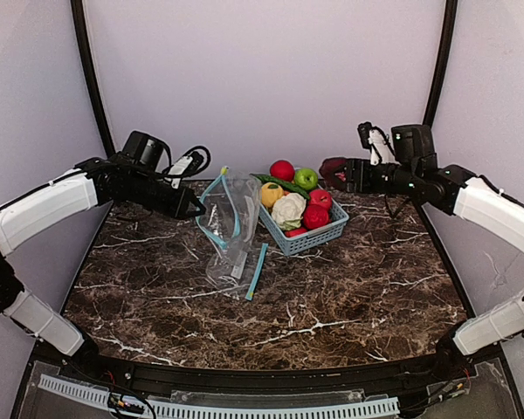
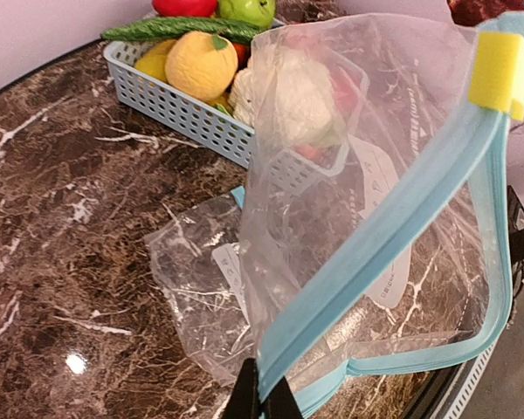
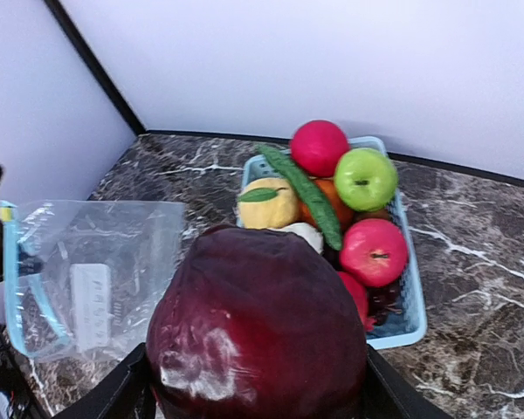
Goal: Place the food in the zip-top bag and seal the zipper
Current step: Pick up the fake fruit from the bin, then place the fake fruit in the zipper food storage bag.
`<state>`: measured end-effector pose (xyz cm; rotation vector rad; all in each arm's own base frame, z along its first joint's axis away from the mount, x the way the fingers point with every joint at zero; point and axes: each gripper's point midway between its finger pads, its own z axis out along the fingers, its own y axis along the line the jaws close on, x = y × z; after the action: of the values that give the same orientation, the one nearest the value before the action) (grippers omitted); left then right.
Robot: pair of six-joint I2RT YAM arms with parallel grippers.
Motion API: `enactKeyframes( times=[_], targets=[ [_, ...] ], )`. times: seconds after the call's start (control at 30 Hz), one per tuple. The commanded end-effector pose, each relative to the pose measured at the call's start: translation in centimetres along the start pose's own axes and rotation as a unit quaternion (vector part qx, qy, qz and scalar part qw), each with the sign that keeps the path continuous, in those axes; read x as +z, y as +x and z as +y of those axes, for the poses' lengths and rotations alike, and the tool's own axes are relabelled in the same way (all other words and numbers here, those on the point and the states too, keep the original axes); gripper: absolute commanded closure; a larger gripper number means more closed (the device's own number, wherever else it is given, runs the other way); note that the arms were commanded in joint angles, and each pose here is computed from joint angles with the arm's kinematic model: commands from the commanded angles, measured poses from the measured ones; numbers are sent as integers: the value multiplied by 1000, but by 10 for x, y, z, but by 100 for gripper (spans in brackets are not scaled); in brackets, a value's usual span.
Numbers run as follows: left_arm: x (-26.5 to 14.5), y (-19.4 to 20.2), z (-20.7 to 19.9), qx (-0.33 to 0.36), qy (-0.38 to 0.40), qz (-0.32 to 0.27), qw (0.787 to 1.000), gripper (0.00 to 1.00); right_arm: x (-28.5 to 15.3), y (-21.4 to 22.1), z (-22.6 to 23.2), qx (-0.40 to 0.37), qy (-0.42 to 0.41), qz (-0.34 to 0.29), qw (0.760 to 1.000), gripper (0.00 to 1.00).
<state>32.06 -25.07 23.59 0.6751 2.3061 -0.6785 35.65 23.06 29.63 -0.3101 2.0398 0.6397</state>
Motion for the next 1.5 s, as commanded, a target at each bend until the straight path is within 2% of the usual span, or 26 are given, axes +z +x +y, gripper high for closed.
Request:
enactKeyframes(
  times=[0.0, 0.17, 0.47, 0.87, 1.13, 1.47],
  targets=[
    [32, 31, -19, -24, 53, 59, 997, 99, -6, 19, 52, -38, -32, 16, 999, 39],
    [58, 54, -22, -51, 89, 76, 992, 99, -7, 42, 111, -63, -81, 25, 994, 39],
    [58, 54, -28, -60, 110, 59, 990, 99, 13, 94, 184, -117, -102, 55, 986, 38],
    [56, 55, -29, -62, 112, 57, 990, 99, 22, 109, 253, -154, -124, 39, 980, 38],
    [52, 53, -30, -57, 113, 48, 991, 99, 57, 131, 241, -137, -59, 67, 986, 36],
    [50, 51, -32, -56, 115, 42, 991, 99, 74, 151, 190, -113, 53, 97, 987, 35]
  ],
)
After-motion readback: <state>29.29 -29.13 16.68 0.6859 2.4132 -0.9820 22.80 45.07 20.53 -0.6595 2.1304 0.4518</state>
